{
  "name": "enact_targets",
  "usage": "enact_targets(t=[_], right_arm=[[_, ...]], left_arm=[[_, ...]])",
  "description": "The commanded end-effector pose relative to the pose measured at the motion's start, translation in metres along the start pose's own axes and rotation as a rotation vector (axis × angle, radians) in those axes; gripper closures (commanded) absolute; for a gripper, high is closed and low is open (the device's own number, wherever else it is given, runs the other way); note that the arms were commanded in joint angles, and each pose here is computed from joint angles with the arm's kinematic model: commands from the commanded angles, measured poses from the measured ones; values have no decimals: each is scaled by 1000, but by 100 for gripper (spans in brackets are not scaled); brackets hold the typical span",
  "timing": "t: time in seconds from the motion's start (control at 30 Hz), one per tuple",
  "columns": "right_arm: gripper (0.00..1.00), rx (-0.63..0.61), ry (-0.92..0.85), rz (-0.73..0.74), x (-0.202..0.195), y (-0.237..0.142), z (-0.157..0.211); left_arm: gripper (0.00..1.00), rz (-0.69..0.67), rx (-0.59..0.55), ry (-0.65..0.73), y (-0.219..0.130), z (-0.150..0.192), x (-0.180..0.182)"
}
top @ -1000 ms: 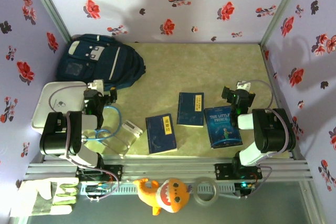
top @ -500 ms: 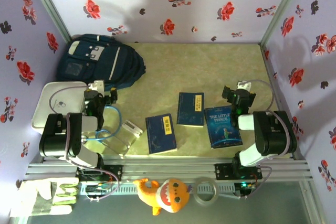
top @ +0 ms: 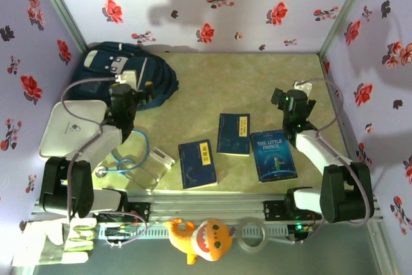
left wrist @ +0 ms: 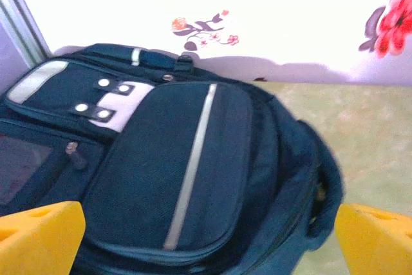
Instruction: Pack books, pencil case, and school supplies into a backpack
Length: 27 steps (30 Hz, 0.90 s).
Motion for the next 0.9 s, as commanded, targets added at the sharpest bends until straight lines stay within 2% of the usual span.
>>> enact_targets(t=[0.0, 0.2, 0.53, 0.87], right_arm=[[1, 183, 152, -63, 10, -5, 11], [1, 305, 325, -206, 40, 5, 13], [1, 386, 370, -283, 65, 12, 30], [1, 435, 367, -325, 81, 8, 41]], left_arm=[[0, 0, 187, -126, 19, 8, -13], [0, 7, 289, -170, 69, 13, -31], [0, 57, 498, -164, 139, 35, -71], [0, 130, 627, -79, 168, 74, -120]])
Point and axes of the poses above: each hand's point on the last joint's axis, 136 mm out from that joint toward the fingers, its own y axis out along the fingers, its own x axis along the line the jaws close on, z = x × y, the point moved 6 cm from there along -y, back along the fingers, and after that the axes turned 5 degrees about -y, right-handed, at the moved point
